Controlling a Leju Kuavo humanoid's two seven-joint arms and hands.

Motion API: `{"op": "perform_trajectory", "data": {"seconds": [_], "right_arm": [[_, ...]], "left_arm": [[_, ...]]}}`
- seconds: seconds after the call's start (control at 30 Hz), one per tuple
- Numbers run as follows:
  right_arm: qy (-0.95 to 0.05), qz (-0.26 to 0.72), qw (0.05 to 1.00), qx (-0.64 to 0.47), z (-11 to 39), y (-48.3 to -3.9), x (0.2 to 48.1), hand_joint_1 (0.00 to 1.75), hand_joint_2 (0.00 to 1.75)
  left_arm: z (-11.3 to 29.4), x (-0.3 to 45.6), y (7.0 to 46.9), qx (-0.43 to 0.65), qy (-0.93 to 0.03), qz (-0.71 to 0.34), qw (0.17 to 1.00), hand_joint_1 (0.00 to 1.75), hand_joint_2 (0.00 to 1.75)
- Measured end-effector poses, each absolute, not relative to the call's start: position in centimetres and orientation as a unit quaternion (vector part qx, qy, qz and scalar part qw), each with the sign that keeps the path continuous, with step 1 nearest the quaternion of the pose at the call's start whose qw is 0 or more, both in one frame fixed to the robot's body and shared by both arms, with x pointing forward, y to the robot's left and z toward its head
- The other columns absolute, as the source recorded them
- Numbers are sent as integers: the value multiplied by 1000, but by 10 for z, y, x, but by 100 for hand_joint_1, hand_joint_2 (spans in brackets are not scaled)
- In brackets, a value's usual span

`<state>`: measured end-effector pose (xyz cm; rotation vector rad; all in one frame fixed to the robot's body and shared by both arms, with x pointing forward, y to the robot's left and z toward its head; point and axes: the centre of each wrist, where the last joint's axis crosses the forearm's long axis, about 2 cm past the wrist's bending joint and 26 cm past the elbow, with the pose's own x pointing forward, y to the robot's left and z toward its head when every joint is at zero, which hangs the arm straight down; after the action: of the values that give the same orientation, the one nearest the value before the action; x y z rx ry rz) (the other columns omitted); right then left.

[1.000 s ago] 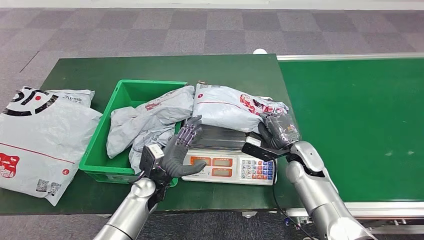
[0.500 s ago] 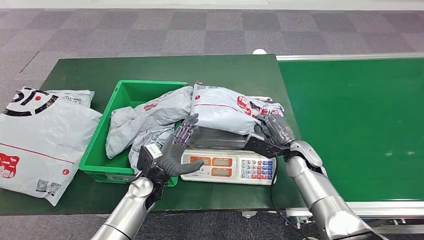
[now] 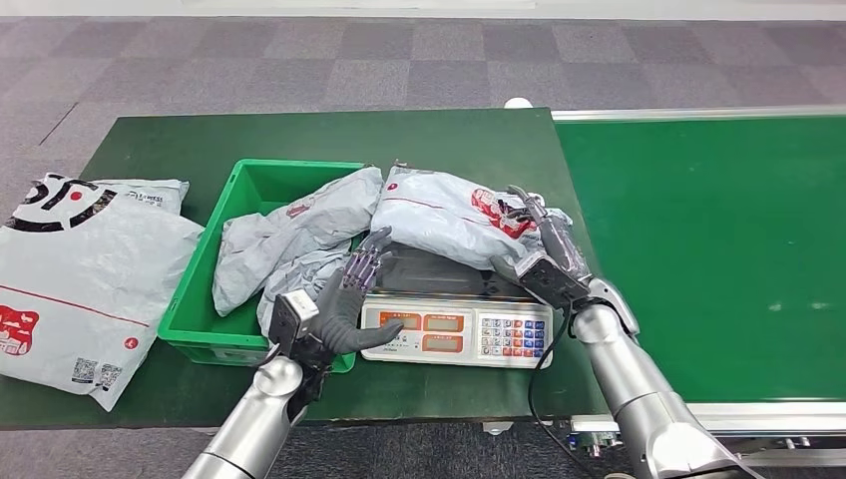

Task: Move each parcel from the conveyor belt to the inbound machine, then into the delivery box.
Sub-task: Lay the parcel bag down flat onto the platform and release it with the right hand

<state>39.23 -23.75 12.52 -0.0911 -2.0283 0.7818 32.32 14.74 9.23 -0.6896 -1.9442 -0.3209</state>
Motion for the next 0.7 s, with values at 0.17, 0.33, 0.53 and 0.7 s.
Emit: {"op": "perform_trajectory", "data": {"seconds": [0.17,0.33,0.53,0.7], "right_arm": [[-828,311,464,-38,126,-238,392,0,175],[-845,259,463,-70,128,-241,391,0,175],[-870,114,467,-107,134,-254,392,0,175],[-871,-18,484,-82,131,-270,388,0,175]], "left_arm": [[92,323,148,-285,-805,-133,502,0,175],[92,322,148,-279,-808,-131,503,0,175],[94,324,151,-255,-818,-115,503,0,175],[95,325,153,-241,-823,-105,504,0,175]]}}
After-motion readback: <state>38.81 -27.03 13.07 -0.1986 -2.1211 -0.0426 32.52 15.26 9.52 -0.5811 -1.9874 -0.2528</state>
